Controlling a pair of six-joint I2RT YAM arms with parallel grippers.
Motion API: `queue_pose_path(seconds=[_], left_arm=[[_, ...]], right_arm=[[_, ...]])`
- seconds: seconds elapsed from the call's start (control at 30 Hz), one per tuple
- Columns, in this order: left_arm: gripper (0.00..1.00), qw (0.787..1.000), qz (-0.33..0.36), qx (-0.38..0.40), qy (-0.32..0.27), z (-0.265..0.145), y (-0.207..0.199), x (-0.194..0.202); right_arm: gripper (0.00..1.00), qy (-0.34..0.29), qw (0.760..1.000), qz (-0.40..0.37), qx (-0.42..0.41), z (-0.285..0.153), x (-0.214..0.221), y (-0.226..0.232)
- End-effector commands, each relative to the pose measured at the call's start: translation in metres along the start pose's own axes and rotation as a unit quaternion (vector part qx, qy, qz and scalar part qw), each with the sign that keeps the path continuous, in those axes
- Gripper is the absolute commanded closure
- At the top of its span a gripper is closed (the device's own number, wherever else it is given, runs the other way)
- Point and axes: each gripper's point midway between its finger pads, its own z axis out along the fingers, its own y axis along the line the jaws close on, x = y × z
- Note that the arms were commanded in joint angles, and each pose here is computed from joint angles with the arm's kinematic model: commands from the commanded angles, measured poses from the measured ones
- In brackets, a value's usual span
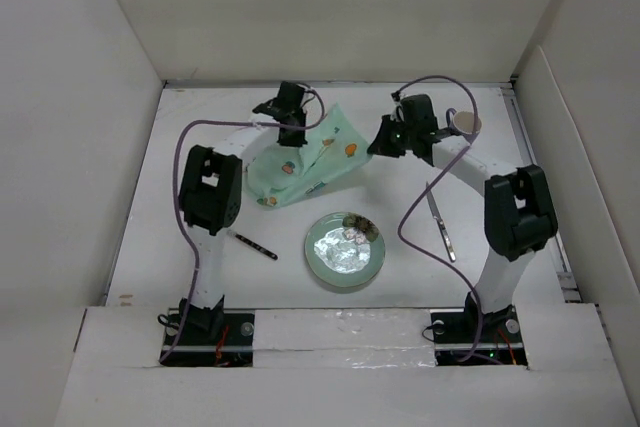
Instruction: Set the dinner table for one person
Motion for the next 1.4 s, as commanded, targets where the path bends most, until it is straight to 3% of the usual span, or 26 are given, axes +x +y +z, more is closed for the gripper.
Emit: queue_pose_path(seconds=[0.0,0.07,0.1,0.13,0.17,0.23,0.37,0.5,0.57,0.7,0.77,0.8,0.83,0.9,1.0,1.1,1.13,1.37], left_arm=[[1.00,0.990,-0.071,-0.007,-0.119,-0.086,0.041,-0.073],[1.00,0.989,-0.087,-0.041,-0.113,-0.095,0.068,-0.064],[0.92,0.988,-0.090,-0.058,-0.109,-0.097,0.077,-0.059],[0.80,0.988,-0.093,-0.088,-0.091,-0.095,0.088,-0.044],[0.56,0.986,-0.103,-0.099,-0.090,-0.097,0.099,-0.040],[0.42,0.986,-0.127,-0.074,-0.077,-0.088,0.109,-0.023],[0.41,0.982,-0.175,-0.017,-0.069,-0.078,0.118,-0.011],[0.33,0.985,-0.152,0.053,-0.054,-0.065,0.095,-0.010],[0.33,0.986,-0.152,0.045,-0.049,-0.050,0.099,-0.010],[0.41,0.986,-0.158,0.032,-0.043,-0.026,0.106,-0.016],[0.90,0.983,-0.171,0.049,-0.050,-0.016,0.100,-0.030],[0.90,0.983,-0.171,0.049,-0.050,-0.016,0.100,-0.030],[1.00,0.982,-0.178,0.047,-0.051,-0.016,0.101,-0.032],[1.00,0.978,-0.190,0.047,-0.071,-0.027,0.100,-0.041],[1.00,0.968,-0.193,0.024,-0.159,-0.101,0.106,-0.084],[1.00,0.952,-0.217,-0.008,-0.216,-0.155,0.124,-0.100],[1.00,0.943,-0.218,-0.006,-0.252,-0.193,0.122,-0.111],[1.00,0.906,-0.241,-0.057,-0.343,-0.304,0.136,-0.113]], right_arm=[[1.00,-0.097,0.992,-0.059,-0.047,-0.051,-0.065,0.053],[1.00,-0.093,0.992,-0.071,-0.046,-0.055,-0.063,0.058],[1.00,-0.090,0.993,-0.072,-0.040,-0.056,-0.061,0.056],[1.00,-0.089,0.992,-0.076,-0.040,-0.056,-0.059,0.058],[1.00,-0.088,0.993,-0.075,-0.038,-0.055,-0.056,0.056],[1.00,-0.082,0.993,-0.073,-0.037,-0.050,-0.050,0.052],[1.00,-0.076,0.994,-0.071,-0.029,-0.047,-0.048,0.044],[1.00,-0.070,0.994,-0.075,-0.031,-0.045,-0.048,0.045],[1.00,-0.064,0.995,-0.075,-0.030,-0.043,-0.047,0.044],[1.00,-0.063,0.995,-0.076,-0.032,-0.044,-0.047,0.045],[1.00,-0.065,0.995,-0.076,-0.029,-0.047,-0.049,0.046],[1.00,-0.065,0.995,-0.076,-0.029,-0.047,-0.049,0.046],[1.00,-0.066,0.994,-0.079,-0.027,-0.051,-0.050,0.047],[1.00,-0.082,0.993,-0.086,-0.022,-0.064,-0.060,0.051],[1.00,-0.119,0.987,-0.107,-0.018,-0.097,-0.079,0.067],[1.00,-0.174,0.977,-0.120,-0.012,-0.145,-0.106,0.084],[1.00,-0.180,0.976,-0.122,-0.010,-0.155,-0.108,0.087],[1.00,-0.266,0.956,-0.121,-0.031,-0.250,-0.153,0.131]])
